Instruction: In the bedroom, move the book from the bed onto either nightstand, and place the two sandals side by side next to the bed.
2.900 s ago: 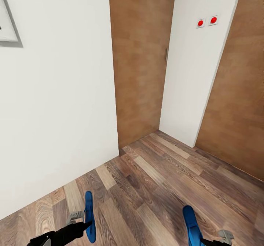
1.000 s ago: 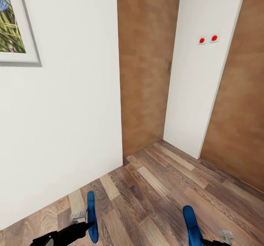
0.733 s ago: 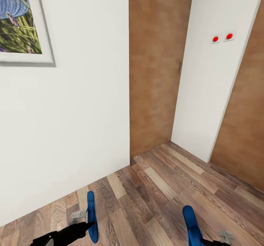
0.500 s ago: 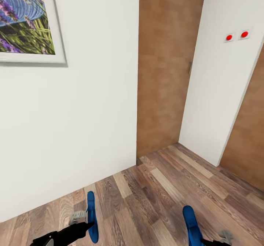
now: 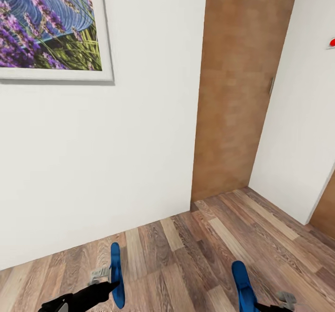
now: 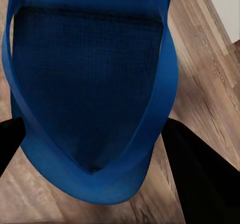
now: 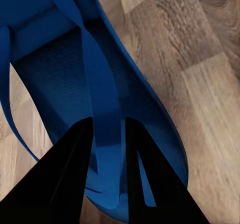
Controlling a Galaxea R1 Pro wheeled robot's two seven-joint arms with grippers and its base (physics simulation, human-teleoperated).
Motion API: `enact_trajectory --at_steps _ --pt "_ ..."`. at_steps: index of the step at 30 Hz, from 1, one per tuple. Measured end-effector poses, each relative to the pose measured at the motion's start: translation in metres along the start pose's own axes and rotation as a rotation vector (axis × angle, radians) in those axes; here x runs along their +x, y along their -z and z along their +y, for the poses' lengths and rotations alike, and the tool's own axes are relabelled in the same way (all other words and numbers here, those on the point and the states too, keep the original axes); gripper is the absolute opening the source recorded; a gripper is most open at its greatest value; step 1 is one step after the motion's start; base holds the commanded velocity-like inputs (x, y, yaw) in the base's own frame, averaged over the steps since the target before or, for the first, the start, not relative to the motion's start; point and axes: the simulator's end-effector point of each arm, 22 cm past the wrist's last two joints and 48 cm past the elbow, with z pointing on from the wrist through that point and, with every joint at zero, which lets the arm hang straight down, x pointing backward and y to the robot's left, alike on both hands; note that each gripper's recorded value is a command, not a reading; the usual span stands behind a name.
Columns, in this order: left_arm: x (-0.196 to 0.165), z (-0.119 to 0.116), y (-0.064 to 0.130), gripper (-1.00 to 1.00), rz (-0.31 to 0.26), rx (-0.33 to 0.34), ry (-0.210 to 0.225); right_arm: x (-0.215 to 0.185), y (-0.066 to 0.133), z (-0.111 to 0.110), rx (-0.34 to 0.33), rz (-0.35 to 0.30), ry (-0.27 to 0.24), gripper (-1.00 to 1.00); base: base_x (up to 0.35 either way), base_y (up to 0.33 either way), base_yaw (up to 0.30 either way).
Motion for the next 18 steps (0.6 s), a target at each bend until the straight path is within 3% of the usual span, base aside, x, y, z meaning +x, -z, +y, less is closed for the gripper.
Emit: enact_trajectory --at_steps 3,5,9,13,18 --pt "-0.002 0.000 0.000 -1.00 -0.012 -0.002 -0.013 0.000 0.000 0.000 0.001 0.000 0.001 -1.00 0.000 0.000 0.293" --pt "-0.001 0.003 0.000 -1.00 -0.012 -0.016 -0.056 0.000 0.000 0.000 0.001 0.000 0.001 -1.00 0.000 0.000 0.293" --pt "0.032 0.028 0.004 -1.00 0.062 -0.084 -0.123 0.001 0.000 0.000 0.002 0.002 0.000 -1.00 0.000 0.000 0.293" --pt "0.073 0.040 0.004 -1.00 0.111 -0.121 -0.129 0.022 -0.007 0.007 -0.007 0.036 -0.029 -1.00 0.000 0.000 0.293" --pt "0.097 0.057 0.013 -1.00 0.099 -0.161 -0.141 0.050 -0.020 0.009 0.034 0.070 -0.083 -1.00 0.000 0.000 0.293"
